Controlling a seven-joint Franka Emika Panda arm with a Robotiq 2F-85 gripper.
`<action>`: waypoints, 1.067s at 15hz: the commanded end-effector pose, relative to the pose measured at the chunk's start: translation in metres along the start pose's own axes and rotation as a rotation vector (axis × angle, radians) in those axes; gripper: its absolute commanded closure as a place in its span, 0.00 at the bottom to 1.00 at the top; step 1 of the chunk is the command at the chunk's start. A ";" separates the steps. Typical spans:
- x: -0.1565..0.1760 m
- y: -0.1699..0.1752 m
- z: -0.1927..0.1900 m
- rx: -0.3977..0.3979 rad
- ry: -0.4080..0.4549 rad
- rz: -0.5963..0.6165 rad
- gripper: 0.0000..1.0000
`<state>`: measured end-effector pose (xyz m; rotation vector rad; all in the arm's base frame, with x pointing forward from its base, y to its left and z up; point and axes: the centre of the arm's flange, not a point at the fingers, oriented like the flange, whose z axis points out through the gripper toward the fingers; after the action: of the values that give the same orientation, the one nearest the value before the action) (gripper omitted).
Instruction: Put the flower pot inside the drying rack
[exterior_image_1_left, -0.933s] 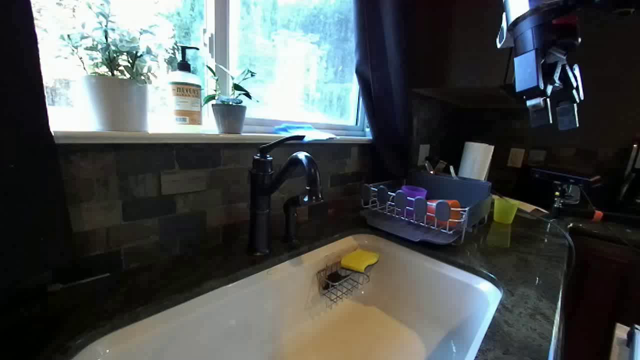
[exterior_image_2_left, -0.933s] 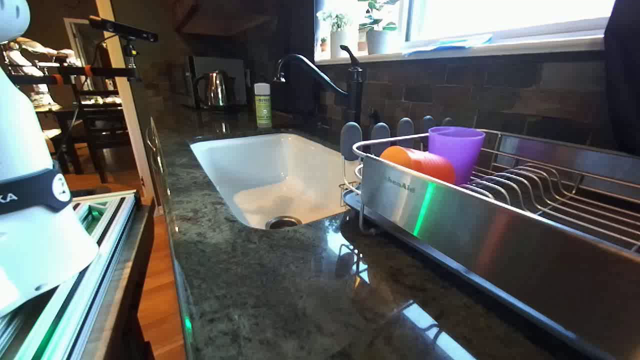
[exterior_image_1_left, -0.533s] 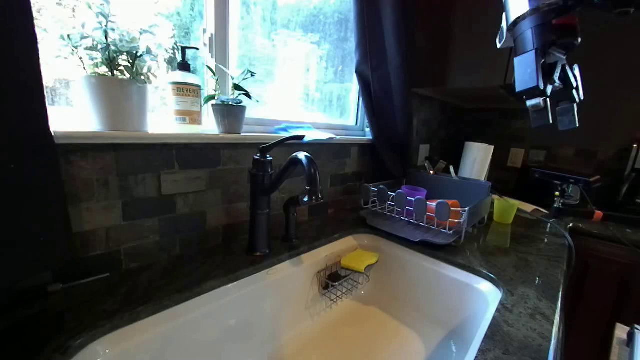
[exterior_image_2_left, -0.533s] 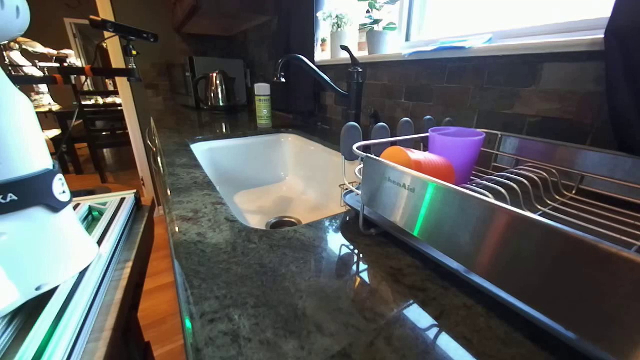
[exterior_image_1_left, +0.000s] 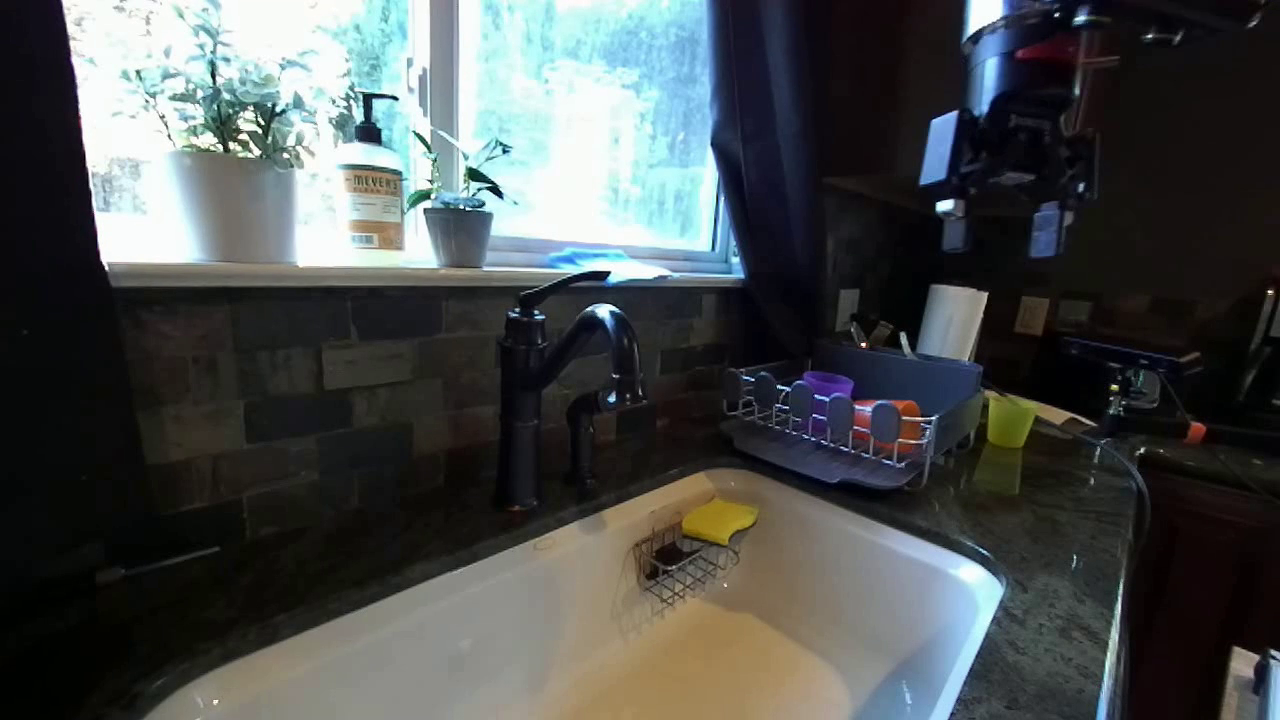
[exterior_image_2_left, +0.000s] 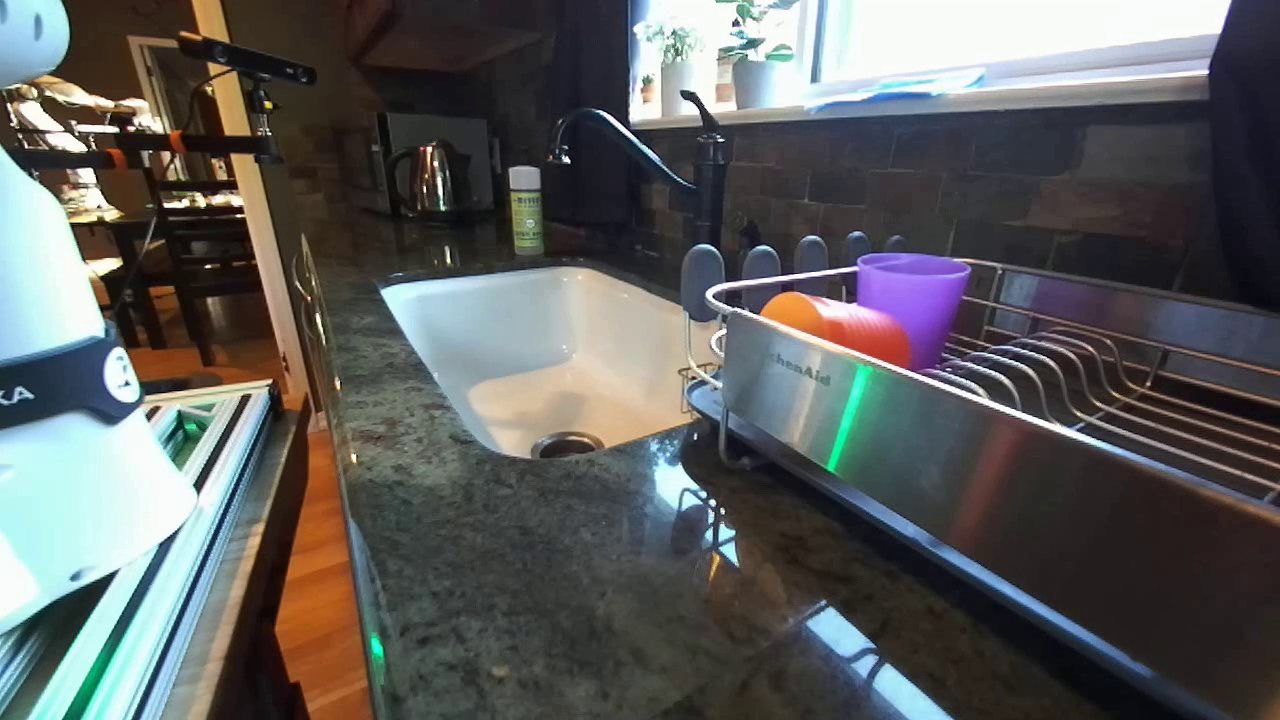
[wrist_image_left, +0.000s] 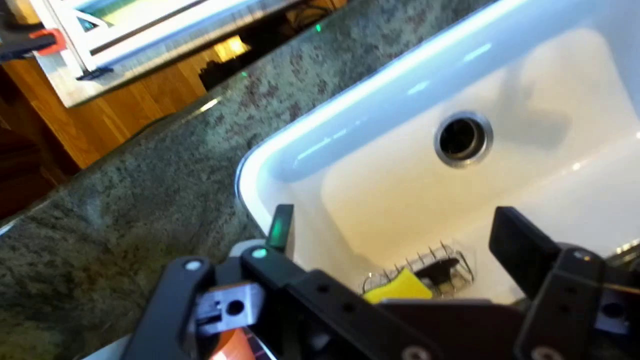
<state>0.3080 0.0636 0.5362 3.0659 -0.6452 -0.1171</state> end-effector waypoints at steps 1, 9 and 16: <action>0.062 -0.043 -0.007 0.034 0.124 0.170 0.00; 0.199 -0.134 -0.058 0.228 0.185 0.295 0.00; 0.213 -0.148 -0.057 0.274 0.144 0.256 0.00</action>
<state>0.5659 0.1126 0.5743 3.1647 -1.1195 0.2092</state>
